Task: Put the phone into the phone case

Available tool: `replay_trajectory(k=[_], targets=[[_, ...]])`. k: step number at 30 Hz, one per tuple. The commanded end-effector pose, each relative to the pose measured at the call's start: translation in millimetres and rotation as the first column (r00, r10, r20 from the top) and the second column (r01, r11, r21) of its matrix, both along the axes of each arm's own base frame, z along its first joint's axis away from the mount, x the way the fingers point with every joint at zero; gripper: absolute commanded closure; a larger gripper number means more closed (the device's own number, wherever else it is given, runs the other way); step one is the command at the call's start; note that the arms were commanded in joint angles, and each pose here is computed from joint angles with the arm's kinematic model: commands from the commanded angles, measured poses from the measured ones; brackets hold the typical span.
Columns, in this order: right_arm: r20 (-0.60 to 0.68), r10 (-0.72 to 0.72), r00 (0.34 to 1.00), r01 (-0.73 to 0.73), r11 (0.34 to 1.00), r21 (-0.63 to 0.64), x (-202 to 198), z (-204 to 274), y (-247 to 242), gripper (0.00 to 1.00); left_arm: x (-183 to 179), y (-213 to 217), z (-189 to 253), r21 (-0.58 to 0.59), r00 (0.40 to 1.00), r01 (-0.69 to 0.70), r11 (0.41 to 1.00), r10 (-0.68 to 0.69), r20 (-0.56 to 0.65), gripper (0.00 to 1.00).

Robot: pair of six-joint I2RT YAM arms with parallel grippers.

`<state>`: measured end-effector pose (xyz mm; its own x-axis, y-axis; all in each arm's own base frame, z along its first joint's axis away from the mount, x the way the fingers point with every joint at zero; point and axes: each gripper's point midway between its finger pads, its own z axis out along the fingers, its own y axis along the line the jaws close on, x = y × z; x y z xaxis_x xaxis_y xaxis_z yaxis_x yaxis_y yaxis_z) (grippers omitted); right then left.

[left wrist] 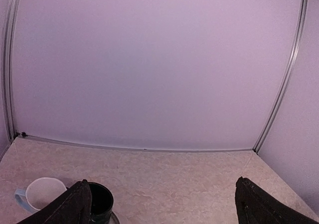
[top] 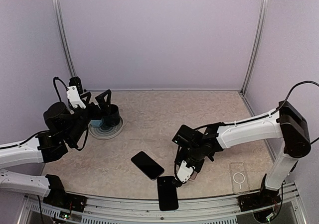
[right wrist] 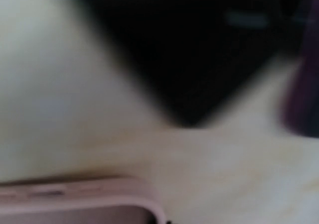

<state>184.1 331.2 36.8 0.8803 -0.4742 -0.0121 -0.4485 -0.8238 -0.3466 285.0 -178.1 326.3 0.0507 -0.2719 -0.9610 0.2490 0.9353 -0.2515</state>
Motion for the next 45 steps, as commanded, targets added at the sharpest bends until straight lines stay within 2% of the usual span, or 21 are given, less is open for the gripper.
replay_trajectory(k=[1, 2, 3, 4, 5, 8, 12, 14, 16, 18, 19, 20, 22, 23, 24, 26, 28, 31, 36, 41, 45], targets=[[0.2, 0.136, 0.97, -0.135, 0.991, -0.017, 11.3, 1.8, -17.9, 0.95, 3.5, -2.5, -2.6, -0.014, 1.0, 0.004, 1.0, -0.004, 0.001, 0.01], [0.231, 0.172, 0.958, -0.177, 0.984, 0.003, 11.1, 4.4, -15.2, 0.83, 4.5, -3.5, -3.8, -0.007, 1.0, 0.004, 1.0, -0.004, -0.001, 0.01], [0.26, 0.197, 0.945, -0.212, 0.977, 0.029, 11.4, 9.3, -10.5, 0.62, 5.2, -3.8, -4.0, 0.002, 1.0, 0.001, 1.0, -0.001, -0.001, 0.01], [0.276, 0.206, 0.939, -0.229, 0.972, 0.052, 11.3, 13.2, -6.5, 0.14, 5.9, -3.5, -4.4, 0.01, 1.0, -0.005, 1.0, 0.005, -0.002, 0.01], [0.289, 0.205, 0.935, -0.232, 0.971, 0.062, 12.6, 16.1, -4.3, 0.02, 6.3, -2.8, -4.3, 0.015, 1.0, -0.011, 1.0, 0.011, -0.004, 0.01], [0.318, 0.172, 0.932, -0.216, 0.97, 0.11, 16.0, 29.8, 1.9, 0.01, 4.7, -2.5, -3.0, 0.01, 1.0, -0.005, 1.0, 0.005, -0.005, 0.01], [0.355, -0.043, 0.934, -0.113, 0.907, 0.406, 28.4, 85.7, 29.6, 0.01, 1.7, -7.3, -10.3, 0.006, 0.999, 0.034, 0.999, -0.034, -0.033, 0.01], [0.281, -0.219, 0.934, -0.002, 0.785, 0.62, 39.9, 129.6, 42.6, 0.01, -1.7, -18.7, -19.2, 0.008, 0.994, 0.082, 0.997, -0.081, -0.069, 0.01], [0.069, -0.469, 0.881, 0.174, 0.454, 0.874, 66.8, 202.0, 46.8, 0.01, -9.6, -39.1, -35.9, 0.009, 0.979, 0.157, 0.988, -0.155, -0.129, 0.02], [-0.236, -0.65, 0.723, 0.356, 0.057, 0.933, 105.0, 248.8, 23.0, 0.01, -21.7, -59.2, -49.4, -0.027, 0.957, 0.236, 0.971, -0.237, -0.168, 0.04], [-0.41, -0.68, 0.608, 0.435, -0.147, 0.888, 122.4, 259.9, 8.1, 0.01, -29.8, -69.6, -57.1, -0.055, 0.94, 0.283, 0.957, -0.288, -0.183, 0.05], [-0.526, -0.697, 0.487, 0.479, -0.291, 0.828, 137.3, 264.7, -5.4, 0.01, -37.9, -79.9, -66.3, -0.07, 0.921, 0.327, 0.942, -0.335, -0.198, 0.06], [-0.667, -0.709, 0.231, 0.605, -0.432, 0.669, 153.7, 247.8, -18.4, 0.01, -51.5, -93.3, -84.9, -0.079, 0.889, 0.377, 0.923, -0.385, -0.25, 0.09], [-0.741, -0.668, 0.064, 0.674, -0.519, 0.526, 160.4, 235.1, -28.3, 0.03, -56.6, -98.8, -96.5, -0.071, 0.872, 0.39, 0.918, -0.393, -0.292, 0.12], [-0.782, -0.615, -0.103, 0.738, -0.574, 0.354, 160.2, 213.6, -34.7, 0.1, -61.1, -102.8, -103.6, -0.064, 0.858, 0.398, 0.915, -0.396, -0.328, 0.14], [-0.742, -0.525, -0.416, 0.734, -0.676, 0.066, 143.5, 162.3, -58.0, 0.3, -73.2, -109.4, -125.1, -0.024, 0.822, 0.422, 0.906, -0.393, -0.413, 0.18], [-0.621, -0.519, -0.588, 0.681, -0.732, -0.032, 113.5, 104.5, -85.6, 0.41, -91.5, -119.1, -141.6, 0.008, 0.777, 0.478, 0.878, -0.418, -0.471, 0.2], [-0.546, -0.456, -0.703, 0.599, -0.793, -0.108, 77.5, 61.9, -113.7, 0.42, -119.4, -132.7, -159.1, 0.059, 0.734, 0.542, 0.839, -0.437, -0.519, 0.22], [-0.572, -0.353, -0.74, 0.57, -0.78, -0.257, 50.1, 39.2, -114.6, 0.4, -155.3, -145.5, -206.8, 0.142, 0.638, 0.63, 0.764, -0.405, -0.655, 0.23], [-0.541, -0.364, -0.758, 0.567, -0.777, -0.272, 46.0, 21.9, -112.9, 0.4, -170.3, -145.6, -251.7, 0.177, 0.576, 0.673, 0.719, -0.358, -0.735, 0.24], [-0.491, -0.391, -0.779, 0.559, -0.788, -0.259, 42.9, 3.3, -116.3, 0.47, -171.7, -146.5, -265.4, 0.189, 0.567, 0.681, 0.707, -0.347, -0.748, 0.25]])
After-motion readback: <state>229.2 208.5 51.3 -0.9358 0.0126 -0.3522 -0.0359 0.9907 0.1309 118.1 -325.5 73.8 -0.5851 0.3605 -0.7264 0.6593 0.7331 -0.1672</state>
